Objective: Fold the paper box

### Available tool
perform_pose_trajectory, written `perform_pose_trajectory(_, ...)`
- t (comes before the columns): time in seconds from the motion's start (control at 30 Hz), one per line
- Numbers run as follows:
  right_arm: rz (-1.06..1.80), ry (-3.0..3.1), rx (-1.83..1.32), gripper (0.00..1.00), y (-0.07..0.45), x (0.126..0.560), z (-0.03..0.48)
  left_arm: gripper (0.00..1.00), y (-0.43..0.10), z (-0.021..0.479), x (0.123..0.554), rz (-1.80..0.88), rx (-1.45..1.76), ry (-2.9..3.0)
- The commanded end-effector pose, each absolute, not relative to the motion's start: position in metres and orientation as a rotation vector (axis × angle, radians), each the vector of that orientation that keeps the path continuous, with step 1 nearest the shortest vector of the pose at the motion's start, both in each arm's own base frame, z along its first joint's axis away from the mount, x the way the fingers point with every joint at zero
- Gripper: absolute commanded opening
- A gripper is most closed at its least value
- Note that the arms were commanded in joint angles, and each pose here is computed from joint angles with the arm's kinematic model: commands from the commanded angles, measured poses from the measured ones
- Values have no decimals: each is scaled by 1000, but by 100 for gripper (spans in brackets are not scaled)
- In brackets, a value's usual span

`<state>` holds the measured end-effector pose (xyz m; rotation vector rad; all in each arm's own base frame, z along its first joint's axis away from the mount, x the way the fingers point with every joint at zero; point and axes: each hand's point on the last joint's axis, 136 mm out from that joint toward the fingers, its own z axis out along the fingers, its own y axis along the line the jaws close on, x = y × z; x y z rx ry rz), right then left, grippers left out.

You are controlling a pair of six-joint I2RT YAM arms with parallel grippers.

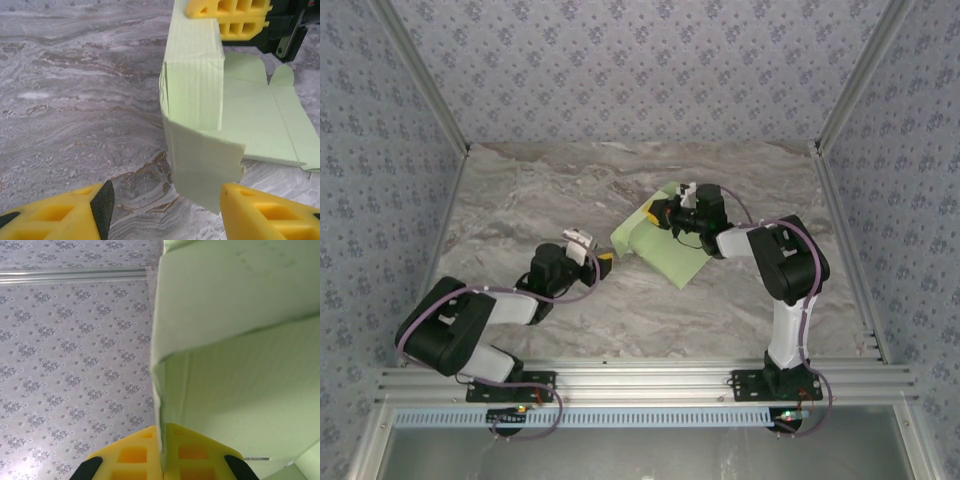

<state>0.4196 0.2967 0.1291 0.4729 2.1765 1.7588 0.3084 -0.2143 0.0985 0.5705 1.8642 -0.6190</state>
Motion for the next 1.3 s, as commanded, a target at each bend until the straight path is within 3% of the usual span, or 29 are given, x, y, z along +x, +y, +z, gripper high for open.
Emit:
perform_pose_trajectory(0.0, 1774, 2181, 407, 0, 301, 412, 130, 57, -234, 114, 309, -652, 655, 1794)
perform_pose_trajectory(0.17, 1780, 2178, 413, 0, 306, 412, 132, 44, -241, 111, 318, -672, 639, 1776)
perform_pose_trajectory(0.4, 1780, 2188, 419, 0, 309, 407, 131, 36, -253, 106, 322, -679, 681, 1777)
perform_pose_trajectory(0.93, 1757, 2170, 478, 0, 309, 399, 123, 34, -274, 88, 325, -673, 721, 1818)
perform_pose_trajectory(1.07, 1757, 2137, 499, 0, 306, 398, 123, 47, -280, 89, 322, -676, 718, 1818)
perform_pose_trajectory(1.27, 1775, 2093, 506, 0, 310, 394, 132, 48, -276, 83, 323, -651, 688, 1841)
